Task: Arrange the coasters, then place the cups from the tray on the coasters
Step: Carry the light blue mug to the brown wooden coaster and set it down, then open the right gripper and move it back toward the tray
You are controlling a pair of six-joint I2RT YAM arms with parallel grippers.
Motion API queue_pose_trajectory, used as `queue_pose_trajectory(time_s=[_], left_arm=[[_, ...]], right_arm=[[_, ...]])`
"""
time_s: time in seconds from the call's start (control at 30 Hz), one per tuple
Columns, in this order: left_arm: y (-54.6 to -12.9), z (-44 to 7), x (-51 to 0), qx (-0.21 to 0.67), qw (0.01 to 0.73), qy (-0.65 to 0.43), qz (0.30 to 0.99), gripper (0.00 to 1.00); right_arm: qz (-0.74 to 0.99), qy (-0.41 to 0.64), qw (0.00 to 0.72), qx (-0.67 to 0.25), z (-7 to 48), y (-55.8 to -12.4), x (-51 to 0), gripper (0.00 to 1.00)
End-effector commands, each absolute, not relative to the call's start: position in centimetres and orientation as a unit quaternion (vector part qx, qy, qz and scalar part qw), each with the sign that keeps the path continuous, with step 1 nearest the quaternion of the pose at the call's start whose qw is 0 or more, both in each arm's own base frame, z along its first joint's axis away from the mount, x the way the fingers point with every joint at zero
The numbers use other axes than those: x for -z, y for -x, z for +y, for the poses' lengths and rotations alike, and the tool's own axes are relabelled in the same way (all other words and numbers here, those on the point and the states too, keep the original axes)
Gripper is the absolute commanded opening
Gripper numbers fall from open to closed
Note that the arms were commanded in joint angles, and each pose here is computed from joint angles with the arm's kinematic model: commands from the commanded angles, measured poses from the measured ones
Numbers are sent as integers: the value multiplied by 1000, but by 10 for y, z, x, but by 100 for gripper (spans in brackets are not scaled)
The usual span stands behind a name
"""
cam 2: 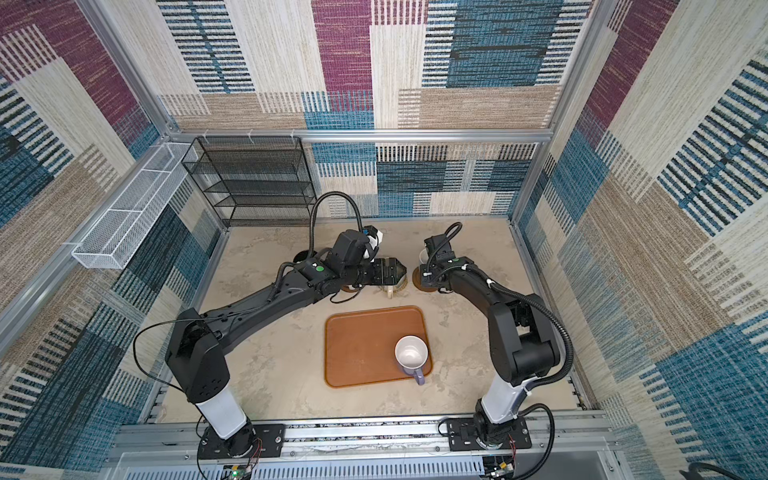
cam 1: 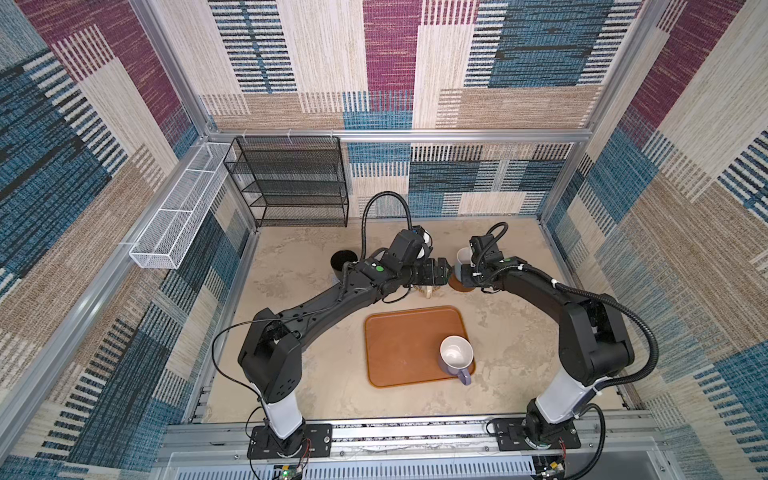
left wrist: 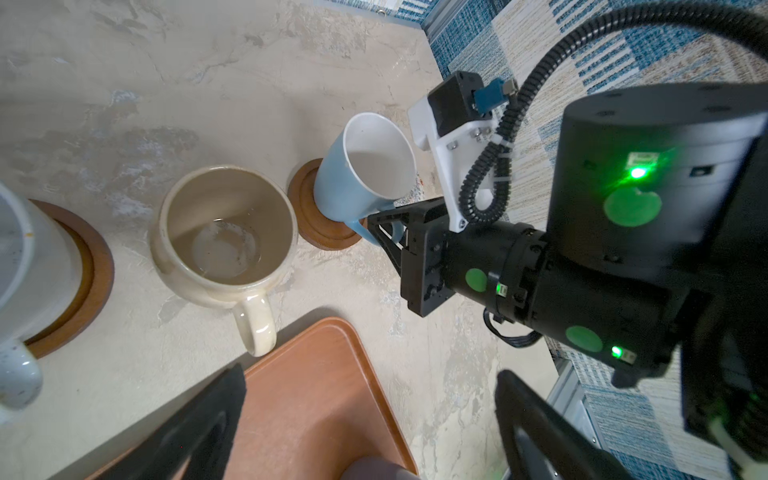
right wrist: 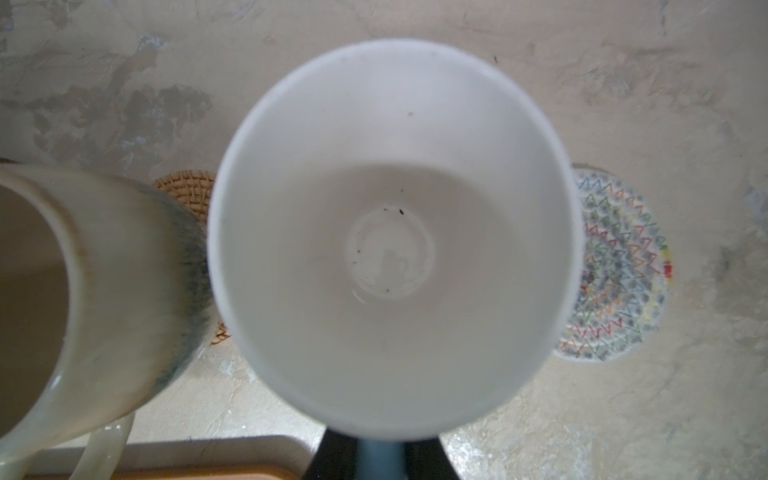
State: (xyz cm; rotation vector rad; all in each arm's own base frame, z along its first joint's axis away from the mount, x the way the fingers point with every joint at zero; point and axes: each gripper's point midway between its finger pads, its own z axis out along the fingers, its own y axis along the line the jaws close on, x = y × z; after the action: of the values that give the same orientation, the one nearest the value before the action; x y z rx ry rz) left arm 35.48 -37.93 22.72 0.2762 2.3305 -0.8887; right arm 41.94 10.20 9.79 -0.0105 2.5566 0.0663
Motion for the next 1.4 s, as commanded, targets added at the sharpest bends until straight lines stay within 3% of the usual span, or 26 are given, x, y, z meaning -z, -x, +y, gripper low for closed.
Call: queue_pose_trajectory(time_s=[0.0, 0.17, 0.37, 0.57, 0.73, 0.97, 1.03, 1.37], left_arm=[[-354, -377, -228, 333, 315, -111, 882, 97], [-355, -380, -222, 338, 308, -108, 883, 97], [-353, -384, -219, 346, 300, -108, 882, 98], [-352, -384, -220, 351, 300, -107, 880, 98], [-350, -383, -222, 354, 302, -108, 878, 99], [-338, -370, -235, 363, 318, -107, 869, 98], [-333, -364, -237, 367, 322, -106, 866, 98], [-290, -342, -240, 396, 332, -126, 847, 99]], right_arm=[[953, 20, 299, -38, 108, -421, -105, 9], [956, 26, 289, -30, 106, -419, -102, 28], [962, 16, 273, -7, 98, -415, -90, 38], [961, -3, 275, 15, 88, -411, -97, 39], [953, 1, 304, -19, 97, -411, -117, 42], [928, 6, 364, -78, 113, -398, -166, 68], [921, 5, 379, -94, 115, -387, -179, 99], [891, 8, 427, -156, 114, -325, -200, 100]])
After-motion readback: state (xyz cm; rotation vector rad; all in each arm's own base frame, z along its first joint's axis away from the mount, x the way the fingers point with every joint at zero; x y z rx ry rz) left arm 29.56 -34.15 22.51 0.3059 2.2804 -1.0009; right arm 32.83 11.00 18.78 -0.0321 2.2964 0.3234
